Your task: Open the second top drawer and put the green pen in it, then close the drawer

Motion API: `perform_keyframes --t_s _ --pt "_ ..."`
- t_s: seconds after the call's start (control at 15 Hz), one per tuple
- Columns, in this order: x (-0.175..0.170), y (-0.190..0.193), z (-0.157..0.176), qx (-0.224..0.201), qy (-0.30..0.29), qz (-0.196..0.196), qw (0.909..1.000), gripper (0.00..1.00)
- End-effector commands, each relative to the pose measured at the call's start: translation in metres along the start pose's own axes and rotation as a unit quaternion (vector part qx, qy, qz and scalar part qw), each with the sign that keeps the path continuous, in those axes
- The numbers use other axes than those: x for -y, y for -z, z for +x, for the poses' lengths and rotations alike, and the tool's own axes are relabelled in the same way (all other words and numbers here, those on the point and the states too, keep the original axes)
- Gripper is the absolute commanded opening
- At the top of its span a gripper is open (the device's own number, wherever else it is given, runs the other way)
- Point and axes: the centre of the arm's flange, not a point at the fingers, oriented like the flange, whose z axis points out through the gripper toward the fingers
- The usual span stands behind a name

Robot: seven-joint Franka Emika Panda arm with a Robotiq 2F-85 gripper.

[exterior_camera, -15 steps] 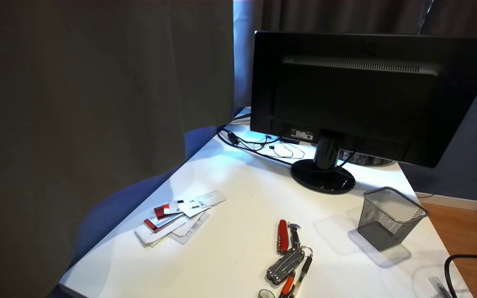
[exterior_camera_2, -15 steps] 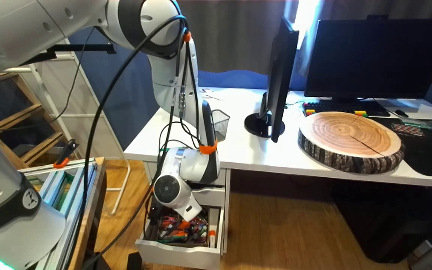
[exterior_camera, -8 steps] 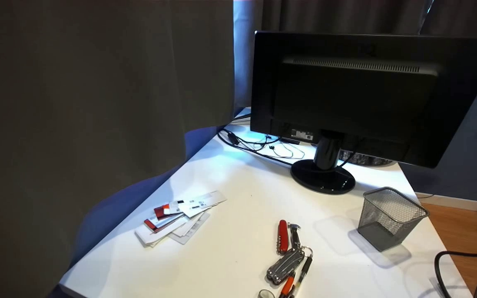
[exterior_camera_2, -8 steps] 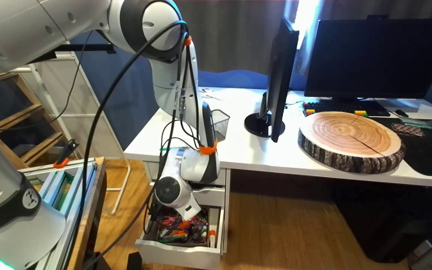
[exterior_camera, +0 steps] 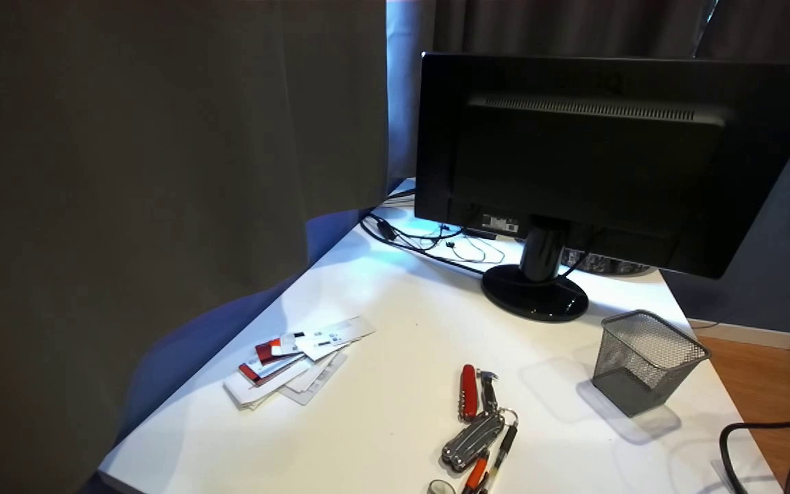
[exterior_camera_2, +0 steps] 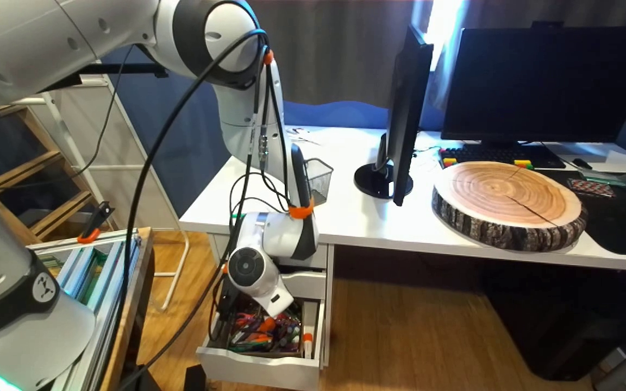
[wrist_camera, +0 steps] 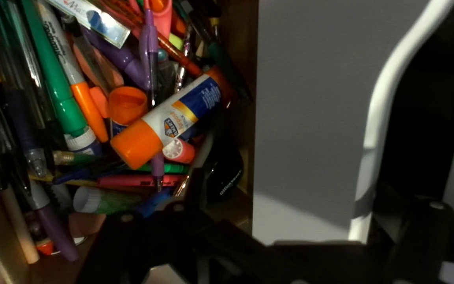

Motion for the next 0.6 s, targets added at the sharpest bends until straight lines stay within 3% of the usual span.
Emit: perform_keyframes --t_s 0.0,0.53 --pt "-0.017 0.009 0.005 -0.006 0.01 -0.06 0.9981 1.0" --pt "-0.047 0.045 0.015 -0.01 0.02 -0.102 0.9945 1.0"
